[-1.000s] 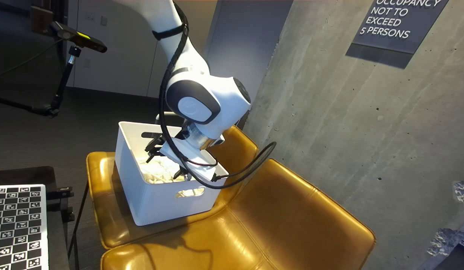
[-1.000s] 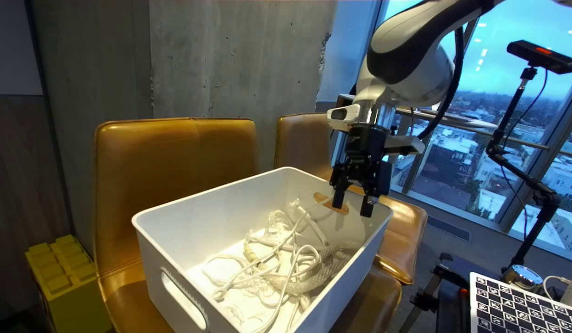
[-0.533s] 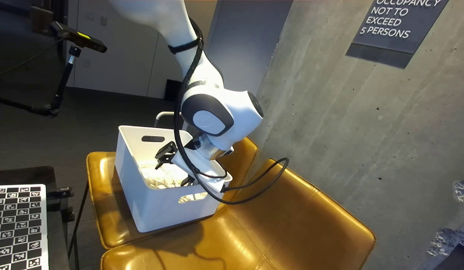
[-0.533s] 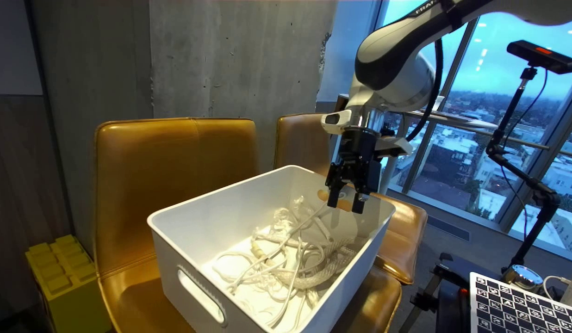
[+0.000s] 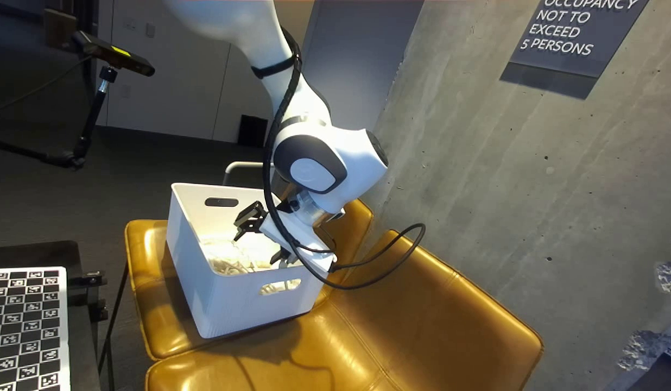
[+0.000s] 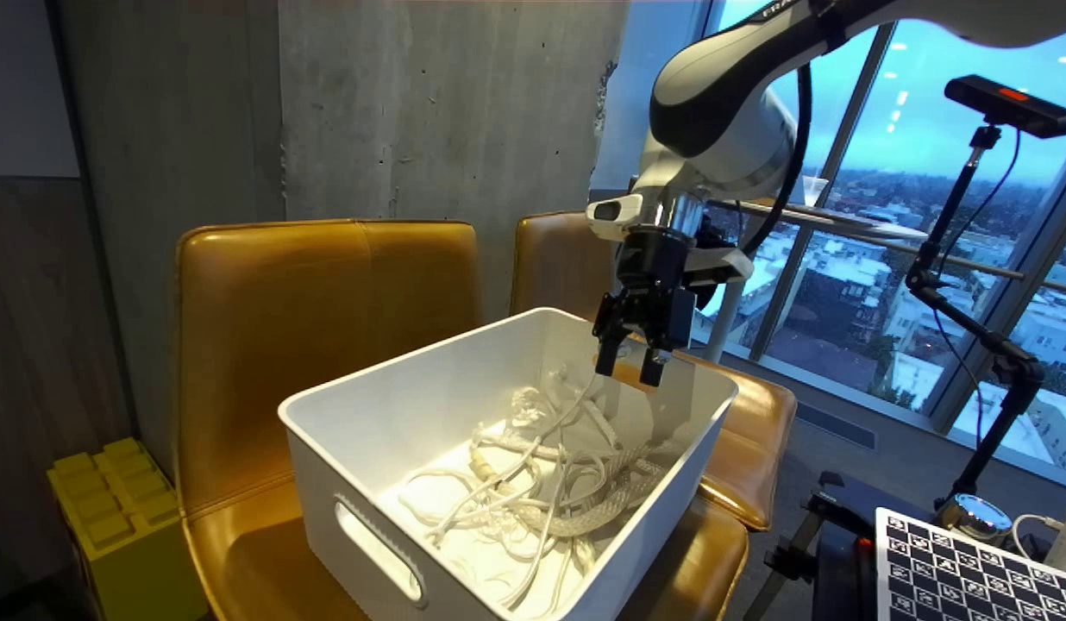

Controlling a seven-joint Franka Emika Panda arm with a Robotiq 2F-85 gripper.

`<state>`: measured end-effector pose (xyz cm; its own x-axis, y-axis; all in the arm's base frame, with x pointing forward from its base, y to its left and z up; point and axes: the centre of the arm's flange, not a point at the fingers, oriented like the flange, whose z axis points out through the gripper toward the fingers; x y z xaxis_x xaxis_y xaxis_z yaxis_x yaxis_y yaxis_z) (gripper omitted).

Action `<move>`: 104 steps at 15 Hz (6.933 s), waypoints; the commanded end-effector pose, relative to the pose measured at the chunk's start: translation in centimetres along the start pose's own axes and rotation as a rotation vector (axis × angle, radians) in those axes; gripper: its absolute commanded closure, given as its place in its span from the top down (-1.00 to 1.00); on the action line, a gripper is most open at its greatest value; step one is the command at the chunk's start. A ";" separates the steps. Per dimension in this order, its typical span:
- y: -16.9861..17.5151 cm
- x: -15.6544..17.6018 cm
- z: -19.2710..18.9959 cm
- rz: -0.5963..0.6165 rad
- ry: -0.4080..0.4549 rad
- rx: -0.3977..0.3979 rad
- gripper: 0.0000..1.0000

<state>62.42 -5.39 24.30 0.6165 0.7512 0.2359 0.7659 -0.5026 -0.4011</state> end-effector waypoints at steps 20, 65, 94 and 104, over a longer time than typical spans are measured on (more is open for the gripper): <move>-3.0 -4.3 -3.6 -0.229 -0.152 -0.189 1.00; -9.2 2.2 6.2 -0.295 -0.139 -0.379 1.00; -7.2 -1.4 2.0 -0.130 0.138 -0.346 1.00; -1.7 -7.2 4.1 -0.108 0.233 -0.371 1.00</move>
<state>56.63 -5.65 21.56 0.5314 0.7145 0.4550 0.8129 -0.5812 -0.0367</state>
